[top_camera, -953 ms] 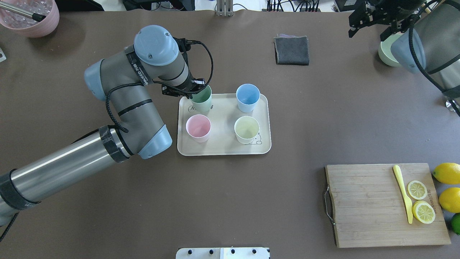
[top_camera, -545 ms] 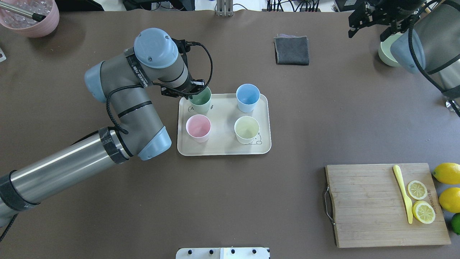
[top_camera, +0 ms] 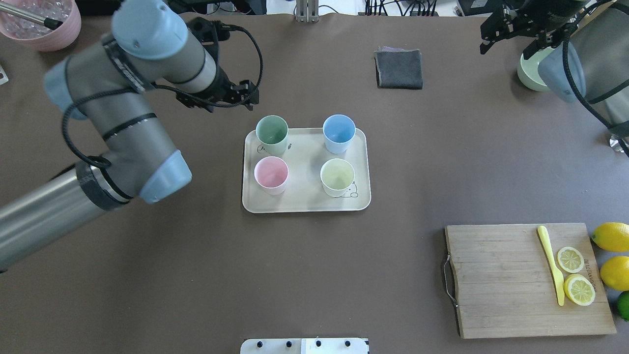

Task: Place all cups on tray

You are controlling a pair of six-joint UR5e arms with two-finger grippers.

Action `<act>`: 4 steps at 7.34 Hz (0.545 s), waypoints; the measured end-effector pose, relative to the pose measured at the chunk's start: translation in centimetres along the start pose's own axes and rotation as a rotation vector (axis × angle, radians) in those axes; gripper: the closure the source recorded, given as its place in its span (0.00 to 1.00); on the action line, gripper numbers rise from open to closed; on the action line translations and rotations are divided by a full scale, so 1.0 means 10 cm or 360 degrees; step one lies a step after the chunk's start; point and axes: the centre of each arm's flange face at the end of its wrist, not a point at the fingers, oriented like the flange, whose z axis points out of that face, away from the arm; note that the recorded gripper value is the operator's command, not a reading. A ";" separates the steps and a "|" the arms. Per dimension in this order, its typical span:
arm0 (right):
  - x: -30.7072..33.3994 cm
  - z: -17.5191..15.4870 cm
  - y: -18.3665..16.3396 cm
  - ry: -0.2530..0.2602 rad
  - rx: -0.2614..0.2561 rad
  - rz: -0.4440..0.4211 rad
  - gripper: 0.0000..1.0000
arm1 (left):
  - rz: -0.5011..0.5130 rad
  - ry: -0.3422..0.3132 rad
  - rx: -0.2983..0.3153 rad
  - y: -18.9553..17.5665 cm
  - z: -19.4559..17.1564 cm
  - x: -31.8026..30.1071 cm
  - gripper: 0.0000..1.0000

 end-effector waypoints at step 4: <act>1.49 0.19 0.38 0.0116 -0.0077 -0.0149 0.00 | 0.0229 -0.0129 0.0068 -0.84 -1.14 -2.35 0.02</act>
